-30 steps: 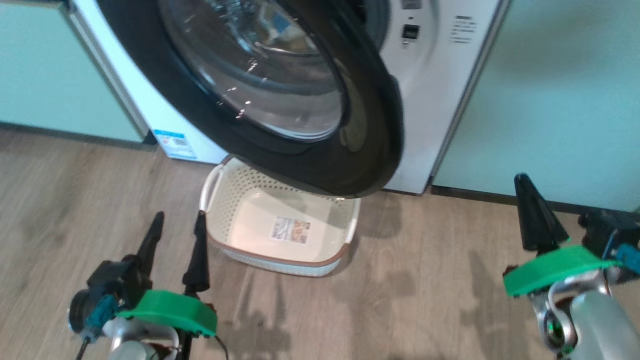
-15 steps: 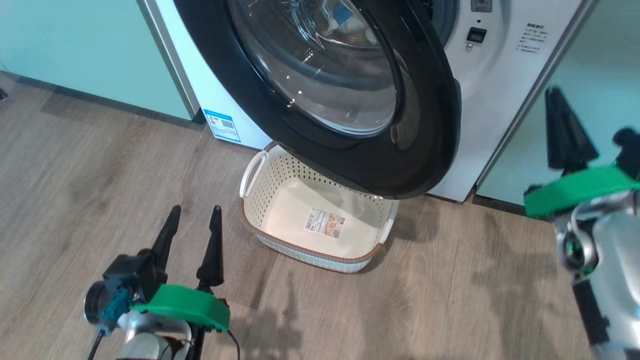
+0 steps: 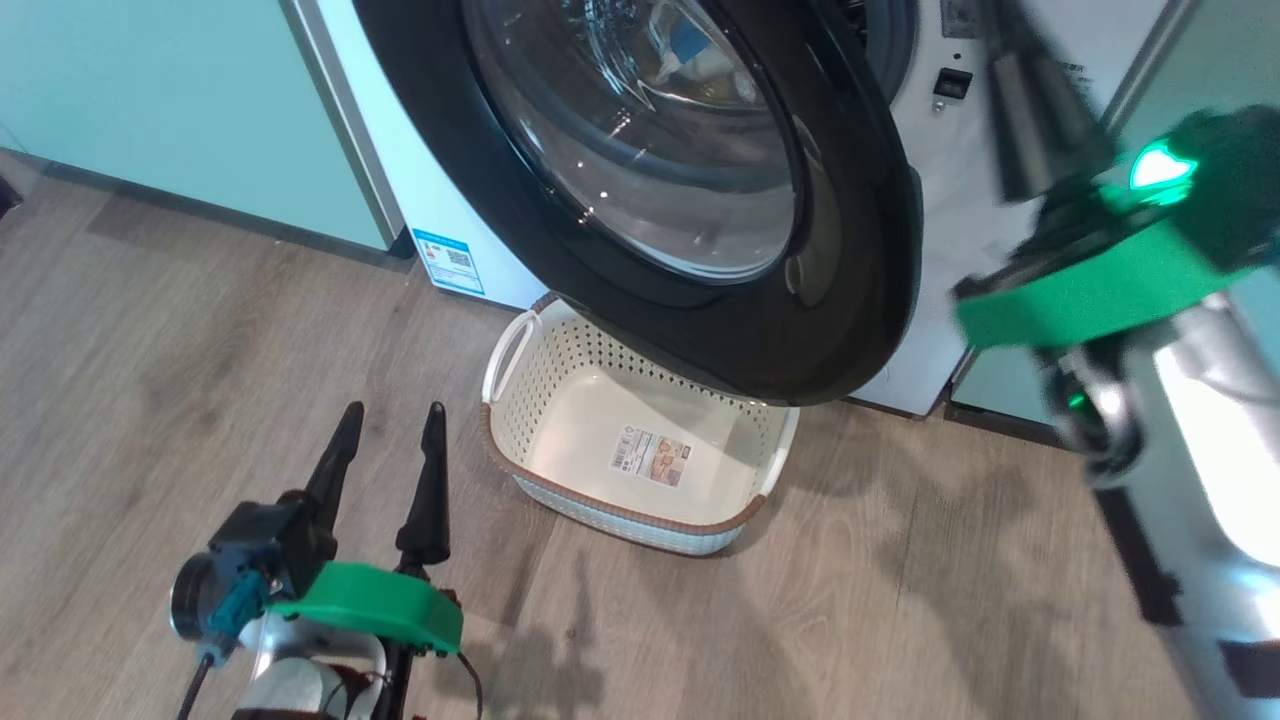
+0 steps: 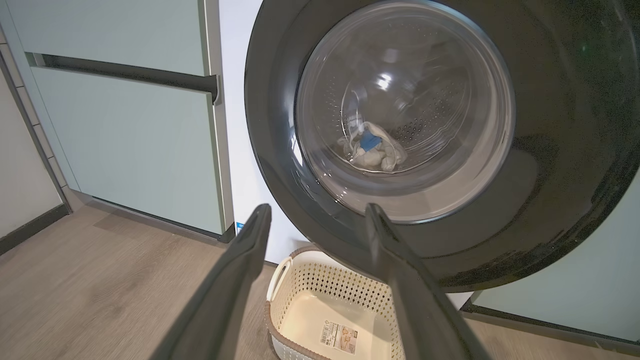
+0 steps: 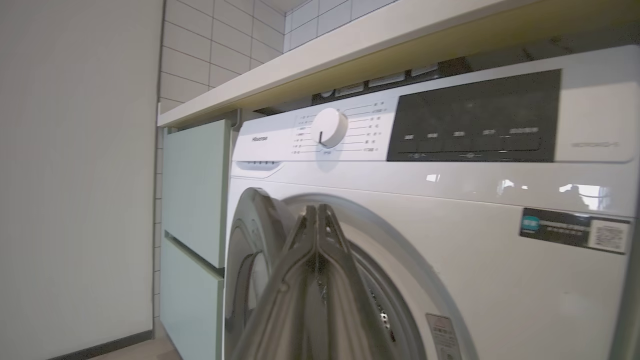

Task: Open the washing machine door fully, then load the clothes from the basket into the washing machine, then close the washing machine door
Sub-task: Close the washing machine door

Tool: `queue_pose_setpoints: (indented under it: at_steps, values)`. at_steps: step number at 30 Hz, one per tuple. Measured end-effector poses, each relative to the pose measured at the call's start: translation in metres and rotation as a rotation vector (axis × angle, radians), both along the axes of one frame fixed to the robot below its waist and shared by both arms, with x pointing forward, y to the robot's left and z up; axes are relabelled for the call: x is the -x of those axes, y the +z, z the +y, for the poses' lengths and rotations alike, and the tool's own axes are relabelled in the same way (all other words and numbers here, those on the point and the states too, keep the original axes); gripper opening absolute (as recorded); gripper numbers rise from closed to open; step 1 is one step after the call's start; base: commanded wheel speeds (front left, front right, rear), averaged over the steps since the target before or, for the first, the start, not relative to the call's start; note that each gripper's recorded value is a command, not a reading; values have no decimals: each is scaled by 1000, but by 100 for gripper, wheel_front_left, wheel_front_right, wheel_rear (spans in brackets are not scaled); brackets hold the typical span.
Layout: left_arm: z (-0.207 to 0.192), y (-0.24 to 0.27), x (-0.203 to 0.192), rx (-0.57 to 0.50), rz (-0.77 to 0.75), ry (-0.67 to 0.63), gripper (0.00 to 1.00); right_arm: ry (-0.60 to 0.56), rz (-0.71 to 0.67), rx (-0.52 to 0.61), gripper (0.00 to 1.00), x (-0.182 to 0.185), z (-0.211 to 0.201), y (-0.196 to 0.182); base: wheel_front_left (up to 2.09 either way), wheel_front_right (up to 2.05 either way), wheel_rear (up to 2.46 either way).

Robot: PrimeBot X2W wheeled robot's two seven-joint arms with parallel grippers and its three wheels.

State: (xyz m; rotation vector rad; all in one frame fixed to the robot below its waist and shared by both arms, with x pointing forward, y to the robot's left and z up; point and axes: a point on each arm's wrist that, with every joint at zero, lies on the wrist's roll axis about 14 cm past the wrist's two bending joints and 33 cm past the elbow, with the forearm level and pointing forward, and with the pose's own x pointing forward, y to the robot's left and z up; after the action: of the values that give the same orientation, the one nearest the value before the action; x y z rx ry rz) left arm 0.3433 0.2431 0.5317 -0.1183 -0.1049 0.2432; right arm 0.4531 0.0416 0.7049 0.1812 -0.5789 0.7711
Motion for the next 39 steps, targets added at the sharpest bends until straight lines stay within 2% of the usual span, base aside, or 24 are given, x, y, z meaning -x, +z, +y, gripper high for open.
queue_pose_setpoints:
  at_steps: [5,18,29,39]
  values:
    - [3,1,4,-8,-2,16,100,105,18,44,0,23,30,-13,0,0,0]
    - [2,2,6,-15,1,15,100,211,320,230,0,52,54,-126,0,0,0]
    - [0,0,4,-16,5,9,100,128,450,278,0,28,34,-170,0,0,0]
    - [1,-5,2,-24,22,12,100,64,459,267,0,-1,21,-173,0,0,0]
